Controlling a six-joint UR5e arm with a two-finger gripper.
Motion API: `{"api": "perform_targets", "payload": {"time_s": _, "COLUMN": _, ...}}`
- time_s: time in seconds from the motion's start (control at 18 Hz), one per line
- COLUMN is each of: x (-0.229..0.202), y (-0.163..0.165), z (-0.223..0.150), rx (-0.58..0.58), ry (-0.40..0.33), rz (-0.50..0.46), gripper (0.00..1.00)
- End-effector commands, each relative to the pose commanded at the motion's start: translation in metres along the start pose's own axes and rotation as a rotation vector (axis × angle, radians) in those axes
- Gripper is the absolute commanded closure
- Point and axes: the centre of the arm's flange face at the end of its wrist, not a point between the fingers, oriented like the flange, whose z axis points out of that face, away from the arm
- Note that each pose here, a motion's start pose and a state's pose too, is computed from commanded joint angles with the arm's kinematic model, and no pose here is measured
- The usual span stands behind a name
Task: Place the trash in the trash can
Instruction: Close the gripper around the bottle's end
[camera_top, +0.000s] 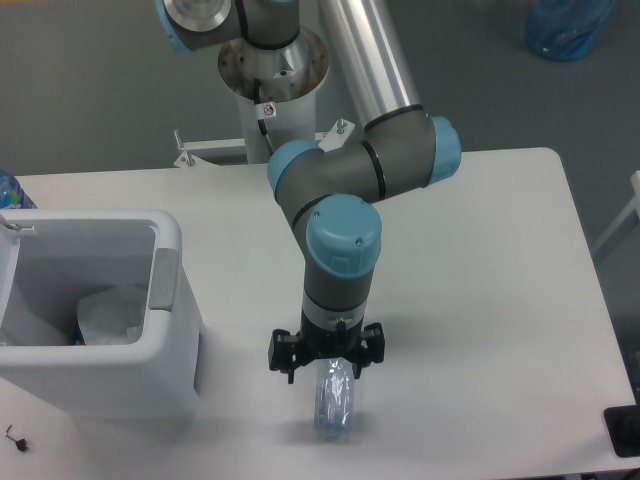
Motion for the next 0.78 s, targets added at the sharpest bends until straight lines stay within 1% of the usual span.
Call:
{"api": "perform_targets", "payload": {"time_s": 0.17, "x": -0.002, "y": 0.004, "z": 0.02, "rx": -0.026, "ry": 0.008, "rz": 0.045, "gripper": 0.0}}
{"api": "perform_targets", "payload": {"time_s": 0.33, "x": -0.006, "y": -0.001, "z": 0.028, "rx": -0.022, "ry": 0.002, "rz": 0.094, "gripper": 0.0}}
{"api": "perform_targets", "payload": {"time_s": 0.5, "x": -0.01, "y": -0.006, "z": 0.044, "rx": -0.005, "ry": -0.01, "rz": 0.109, "gripper": 0.0}}
{"api": "perform_targets", "payload": {"time_s": 0.67, "x": -0.012, "y": -0.008, "z": 0.05, "rx": -0.006, "ry": -0.029, "rz": 0.148, "gripper": 0.0}}
{"api": "perform_targets", "payload": {"time_s": 0.78, "x": -0.014, "y": -0.007, "z": 0.053, "rx": -0.016, "ry": -0.041, "rz": 0.151, "gripper": 0.0}}
